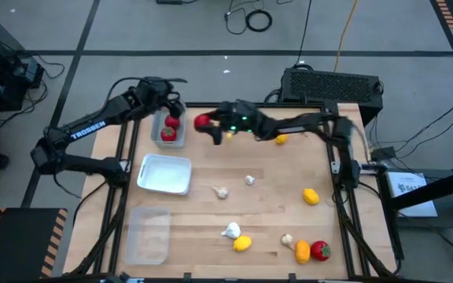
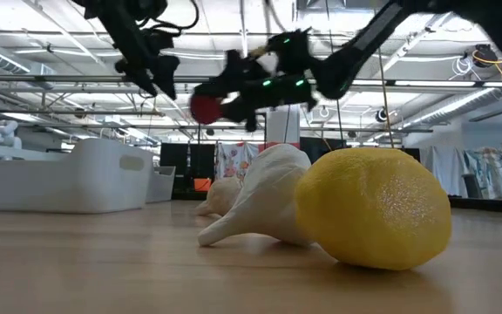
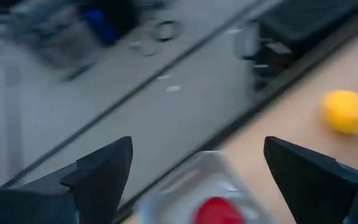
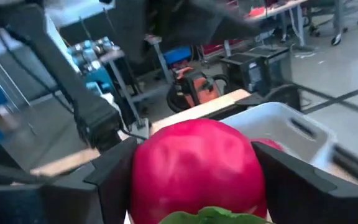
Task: Sort produce into baskets
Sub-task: Put the red tomato into the gray bin
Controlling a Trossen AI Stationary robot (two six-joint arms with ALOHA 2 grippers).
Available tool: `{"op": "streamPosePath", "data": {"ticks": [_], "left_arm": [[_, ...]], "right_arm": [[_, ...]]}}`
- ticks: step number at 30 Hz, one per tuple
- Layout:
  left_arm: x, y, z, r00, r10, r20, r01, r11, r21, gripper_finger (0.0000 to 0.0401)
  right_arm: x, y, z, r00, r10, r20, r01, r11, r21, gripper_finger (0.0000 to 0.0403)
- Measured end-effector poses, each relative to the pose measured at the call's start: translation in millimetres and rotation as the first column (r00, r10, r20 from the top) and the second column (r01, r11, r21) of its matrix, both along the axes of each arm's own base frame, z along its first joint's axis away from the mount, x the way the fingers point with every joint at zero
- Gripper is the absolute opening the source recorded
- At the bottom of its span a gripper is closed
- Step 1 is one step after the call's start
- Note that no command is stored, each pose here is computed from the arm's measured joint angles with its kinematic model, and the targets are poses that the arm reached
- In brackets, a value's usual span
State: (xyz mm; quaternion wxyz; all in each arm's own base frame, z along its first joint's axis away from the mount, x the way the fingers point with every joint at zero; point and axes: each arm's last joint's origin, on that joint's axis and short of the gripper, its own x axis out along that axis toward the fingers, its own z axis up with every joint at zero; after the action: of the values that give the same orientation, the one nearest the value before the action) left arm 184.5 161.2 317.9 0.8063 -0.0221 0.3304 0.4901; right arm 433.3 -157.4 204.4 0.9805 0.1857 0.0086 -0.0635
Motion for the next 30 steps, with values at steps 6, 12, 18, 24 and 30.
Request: {"op": "streamPosePath", "data": {"ticks": [6,12,18,24,30], "left_arm": [[-12,12,-1,0.996,0.084,0.017,-0.084,0.996,-0.018,0.0370],[-12,13,0,0.997,0.069,0.037,-0.068,0.997,-0.026,0.0370],[-12,13,0,0.997,0.064,0.030,-0.063,0.998,-0.025,0.0370],[-12,13,-1,0.998,0.063,0.029,-0.063,0.998,-0.025,0.0370],[-12,13,-1,0.998,0.063,0.029,-0.063,0.998,-0.025,0.0370]], "right_arm": [[60,-3,-12,0.997,0.033,0.067,-0.035,0.999,0.016,0.0275],[100,-7,-20,0.993,0.050,0.109,-0.045,0.998,-0.054,0.0275],[124,-15,-26,0.997,0.045,0.065,-0.042,0.998,-0.041,0.0291],[131,-21,-37,0.999,0.027,-0.029,-0.027,1.000,-0.011,0.0307],[129,-27,-41,0.996,-0.040,-0.077,0.036,0.998,-0.060,0.0323]]}}
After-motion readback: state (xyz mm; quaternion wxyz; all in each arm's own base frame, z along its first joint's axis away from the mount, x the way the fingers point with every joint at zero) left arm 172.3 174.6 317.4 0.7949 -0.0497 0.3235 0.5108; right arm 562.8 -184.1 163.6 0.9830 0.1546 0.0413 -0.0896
